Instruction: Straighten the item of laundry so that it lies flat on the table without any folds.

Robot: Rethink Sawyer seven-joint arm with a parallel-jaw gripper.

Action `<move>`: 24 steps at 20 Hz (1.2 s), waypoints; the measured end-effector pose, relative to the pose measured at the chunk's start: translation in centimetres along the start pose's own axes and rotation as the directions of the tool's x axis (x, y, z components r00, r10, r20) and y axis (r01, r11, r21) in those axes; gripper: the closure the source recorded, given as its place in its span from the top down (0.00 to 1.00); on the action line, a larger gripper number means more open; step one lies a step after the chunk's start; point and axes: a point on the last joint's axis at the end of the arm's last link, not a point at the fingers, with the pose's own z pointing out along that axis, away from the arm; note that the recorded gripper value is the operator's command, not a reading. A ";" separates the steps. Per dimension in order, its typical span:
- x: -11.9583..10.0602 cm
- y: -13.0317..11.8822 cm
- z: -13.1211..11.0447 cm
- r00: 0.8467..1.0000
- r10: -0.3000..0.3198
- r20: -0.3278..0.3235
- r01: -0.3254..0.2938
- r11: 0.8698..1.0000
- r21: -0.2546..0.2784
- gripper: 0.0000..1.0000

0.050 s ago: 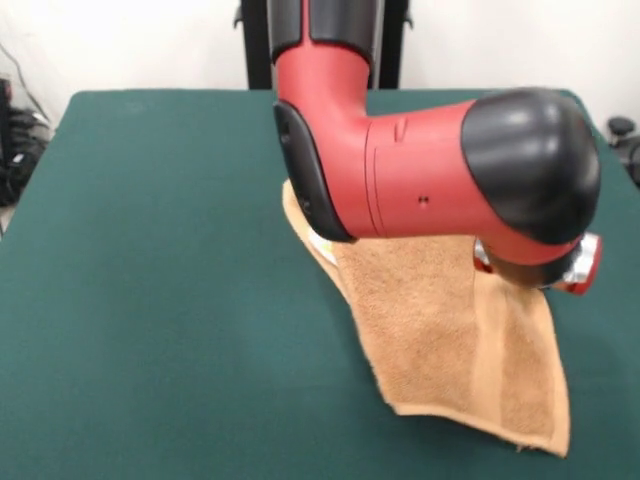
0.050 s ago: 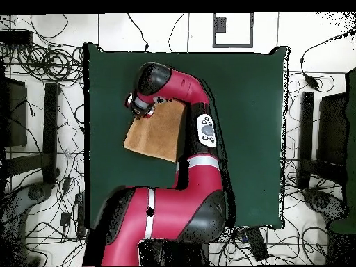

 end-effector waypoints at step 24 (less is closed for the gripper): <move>1.1 -0.5 0.6 0.983 -0.083 0.162 0.061 0.989 0.133 0.00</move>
